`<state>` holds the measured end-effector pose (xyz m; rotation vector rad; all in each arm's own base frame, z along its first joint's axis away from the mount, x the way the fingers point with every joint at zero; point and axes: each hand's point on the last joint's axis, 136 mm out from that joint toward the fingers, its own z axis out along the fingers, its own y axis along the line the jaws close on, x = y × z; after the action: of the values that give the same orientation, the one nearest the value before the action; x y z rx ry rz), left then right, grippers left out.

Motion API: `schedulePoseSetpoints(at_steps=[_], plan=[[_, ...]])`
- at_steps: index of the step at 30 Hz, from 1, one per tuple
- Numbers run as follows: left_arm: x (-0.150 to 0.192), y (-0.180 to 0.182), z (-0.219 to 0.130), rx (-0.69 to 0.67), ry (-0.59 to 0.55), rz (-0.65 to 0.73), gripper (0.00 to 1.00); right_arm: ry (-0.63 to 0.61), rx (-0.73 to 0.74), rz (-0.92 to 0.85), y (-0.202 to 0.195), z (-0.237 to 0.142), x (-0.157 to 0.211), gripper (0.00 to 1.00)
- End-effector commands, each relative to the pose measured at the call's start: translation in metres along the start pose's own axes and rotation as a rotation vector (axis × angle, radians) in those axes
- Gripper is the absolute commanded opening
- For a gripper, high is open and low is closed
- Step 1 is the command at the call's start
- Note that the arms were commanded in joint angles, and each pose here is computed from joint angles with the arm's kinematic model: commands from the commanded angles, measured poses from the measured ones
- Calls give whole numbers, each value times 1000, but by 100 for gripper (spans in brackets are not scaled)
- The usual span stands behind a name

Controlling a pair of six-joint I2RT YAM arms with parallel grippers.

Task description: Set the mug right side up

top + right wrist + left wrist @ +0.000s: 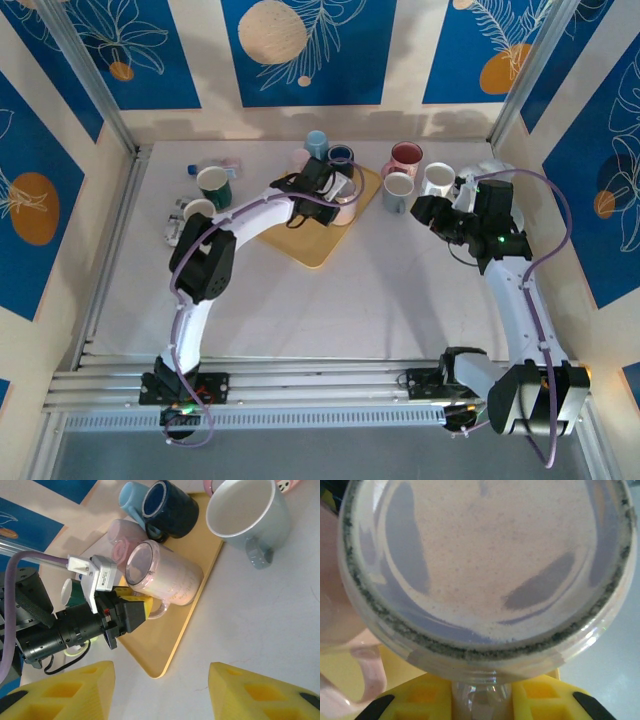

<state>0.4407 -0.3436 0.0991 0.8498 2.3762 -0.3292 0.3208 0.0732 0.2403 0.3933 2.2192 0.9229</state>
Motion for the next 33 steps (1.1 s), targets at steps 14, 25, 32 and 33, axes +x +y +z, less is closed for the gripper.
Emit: schedulePoseSetpoints(at_steps=[14,25,32,33], plan=[[-53,-27,-166,325,-478,-208,0,166,-413,63,49,5,36,55],[-64,-23,-240,520,-741,-364,0,260,-602,68,81,28,48,61],[-69,-25,-269,623,-838,-429,0,301,-690,91,115,49,59,61],[-70,-25,-271,633,-849,-438,0,305,-704,97,121,52,60,61]])
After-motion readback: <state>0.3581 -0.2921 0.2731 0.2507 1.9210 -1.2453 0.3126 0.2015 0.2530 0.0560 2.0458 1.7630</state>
